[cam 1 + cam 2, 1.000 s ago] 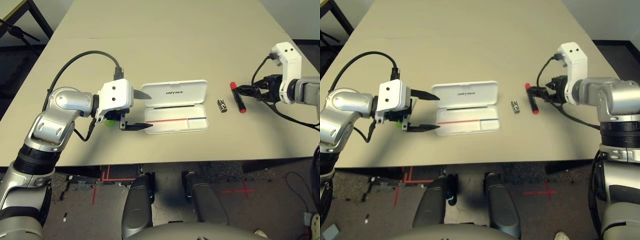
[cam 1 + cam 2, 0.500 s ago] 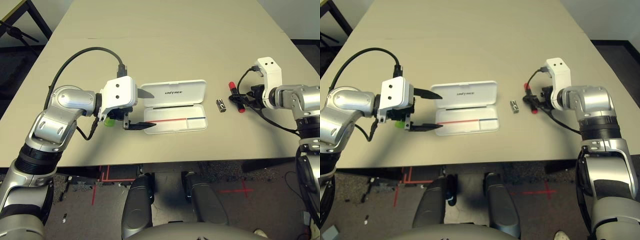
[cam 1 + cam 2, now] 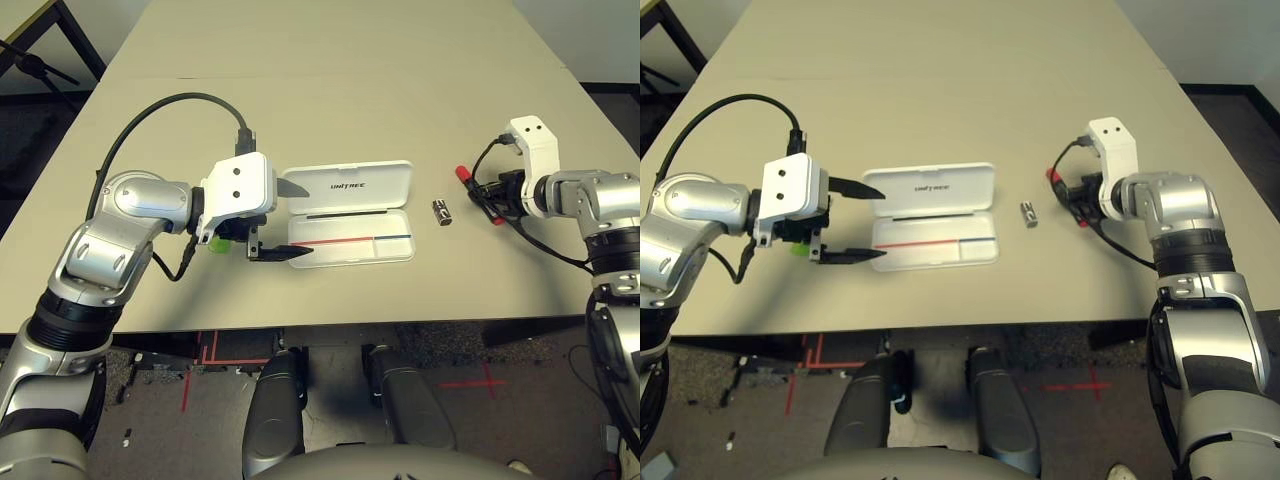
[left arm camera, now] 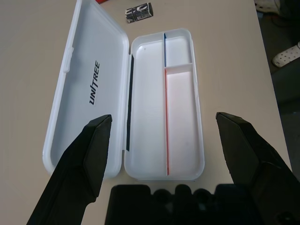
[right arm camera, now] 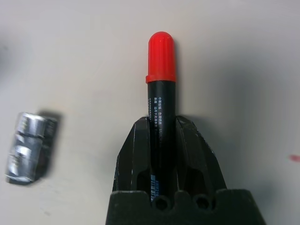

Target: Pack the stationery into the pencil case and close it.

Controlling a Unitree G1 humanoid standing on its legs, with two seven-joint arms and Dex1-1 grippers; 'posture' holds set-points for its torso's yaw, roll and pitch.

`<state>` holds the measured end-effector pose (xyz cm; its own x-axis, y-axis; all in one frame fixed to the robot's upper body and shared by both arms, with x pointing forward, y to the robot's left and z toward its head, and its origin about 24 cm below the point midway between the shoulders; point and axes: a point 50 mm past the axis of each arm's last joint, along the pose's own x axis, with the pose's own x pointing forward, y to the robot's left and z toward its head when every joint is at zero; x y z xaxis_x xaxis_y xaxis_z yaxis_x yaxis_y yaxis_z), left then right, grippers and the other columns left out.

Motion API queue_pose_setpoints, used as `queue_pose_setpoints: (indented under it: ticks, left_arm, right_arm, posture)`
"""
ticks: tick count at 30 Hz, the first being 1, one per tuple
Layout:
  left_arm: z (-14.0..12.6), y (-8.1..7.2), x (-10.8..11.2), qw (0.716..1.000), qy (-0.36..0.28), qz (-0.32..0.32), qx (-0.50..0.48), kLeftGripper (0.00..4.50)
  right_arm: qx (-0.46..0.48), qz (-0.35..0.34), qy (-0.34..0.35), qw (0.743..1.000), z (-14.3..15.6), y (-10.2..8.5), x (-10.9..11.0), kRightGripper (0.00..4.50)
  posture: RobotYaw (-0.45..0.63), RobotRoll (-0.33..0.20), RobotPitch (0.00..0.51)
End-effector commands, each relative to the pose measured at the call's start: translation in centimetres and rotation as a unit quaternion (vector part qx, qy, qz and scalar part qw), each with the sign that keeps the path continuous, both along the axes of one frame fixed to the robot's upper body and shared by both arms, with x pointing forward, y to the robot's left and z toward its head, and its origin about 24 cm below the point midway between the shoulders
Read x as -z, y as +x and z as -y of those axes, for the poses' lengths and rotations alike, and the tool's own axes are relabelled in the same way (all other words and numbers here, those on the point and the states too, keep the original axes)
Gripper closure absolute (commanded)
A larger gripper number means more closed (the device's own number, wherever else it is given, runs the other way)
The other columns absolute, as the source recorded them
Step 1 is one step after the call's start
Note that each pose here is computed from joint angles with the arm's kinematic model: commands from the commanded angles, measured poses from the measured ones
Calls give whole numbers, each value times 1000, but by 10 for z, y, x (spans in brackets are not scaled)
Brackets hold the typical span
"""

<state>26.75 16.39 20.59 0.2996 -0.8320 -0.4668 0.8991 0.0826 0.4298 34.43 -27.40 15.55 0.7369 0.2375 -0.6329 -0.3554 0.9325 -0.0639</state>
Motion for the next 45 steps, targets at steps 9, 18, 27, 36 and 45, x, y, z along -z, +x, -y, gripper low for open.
queue_pose_setpoints:
  ticks: [9,18,27,36,45]
  left_arm:
    - [0,-1,3,1000,11,-9,13,0]
    - [-1,0,6,1000,14,-11,13,0]
    - [-2,-1,8,1000,16,-13,9,0]
    - [-2,-1,9,1000,18,-14,7,0]
    - [-2,-2,13,1000,18,-17,0,0]
  right_arm:
    - [-189,47,-145,970,12,-19,-45,4017]
    - [-337,61,-188,921,0,-24,-59,4017]
    - [-486,48,-148,860,-33,-34,-62,4017]
    - [-569,69,-137,808,-71,-31,-56,4017]
    - [-594,81,-118,792,-120,-22,-43,4017]
  posture:
    - [-62,0,189]
    - [-64,0,191]
    - [-51,0,189]
    - [-47,0,185]
    - [-22,0,188]
